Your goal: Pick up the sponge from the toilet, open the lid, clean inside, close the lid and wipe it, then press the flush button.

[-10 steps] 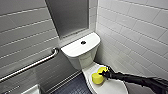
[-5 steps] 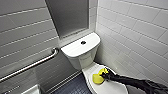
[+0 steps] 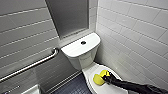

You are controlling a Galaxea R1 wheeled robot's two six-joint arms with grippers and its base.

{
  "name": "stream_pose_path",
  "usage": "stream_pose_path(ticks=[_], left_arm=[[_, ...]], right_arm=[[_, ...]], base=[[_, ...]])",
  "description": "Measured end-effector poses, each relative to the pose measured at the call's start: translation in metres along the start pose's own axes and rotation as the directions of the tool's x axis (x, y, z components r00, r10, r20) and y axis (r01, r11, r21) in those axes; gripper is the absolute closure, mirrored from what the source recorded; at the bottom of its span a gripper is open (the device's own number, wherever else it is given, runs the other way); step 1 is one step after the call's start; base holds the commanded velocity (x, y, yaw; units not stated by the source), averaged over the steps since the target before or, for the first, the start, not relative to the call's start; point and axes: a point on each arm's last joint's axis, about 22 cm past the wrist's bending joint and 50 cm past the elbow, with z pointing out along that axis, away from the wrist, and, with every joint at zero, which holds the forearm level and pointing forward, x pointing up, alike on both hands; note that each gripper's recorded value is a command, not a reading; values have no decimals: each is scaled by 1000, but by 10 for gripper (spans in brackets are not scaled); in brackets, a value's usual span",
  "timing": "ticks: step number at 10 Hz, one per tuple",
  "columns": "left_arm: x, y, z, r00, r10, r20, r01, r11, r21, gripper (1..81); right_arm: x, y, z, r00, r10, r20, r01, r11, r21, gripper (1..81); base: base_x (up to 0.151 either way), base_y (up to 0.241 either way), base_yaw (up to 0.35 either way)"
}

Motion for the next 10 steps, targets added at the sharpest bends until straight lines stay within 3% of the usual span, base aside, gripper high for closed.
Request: stream_pose_path(ticks=[3,7,10], left_arm=[[4,4,-2,1000,4,-5,-4,1000,-11,10],[1,-4,-20,1000,3,-5,-3,1000,-8,10],[3,10,-14,1000,6,-8,-6,999,-34,10]], right_arm=[[-15,30,-28,999,25,31,-26,1000,2,811],[-38,73,-62,998,66,19,-66,998,-11,811],[-57,112,-104,994,95,54,-92,995,-45,811]], base=[[0,0,0],[0,0,0],[0,0,0]])
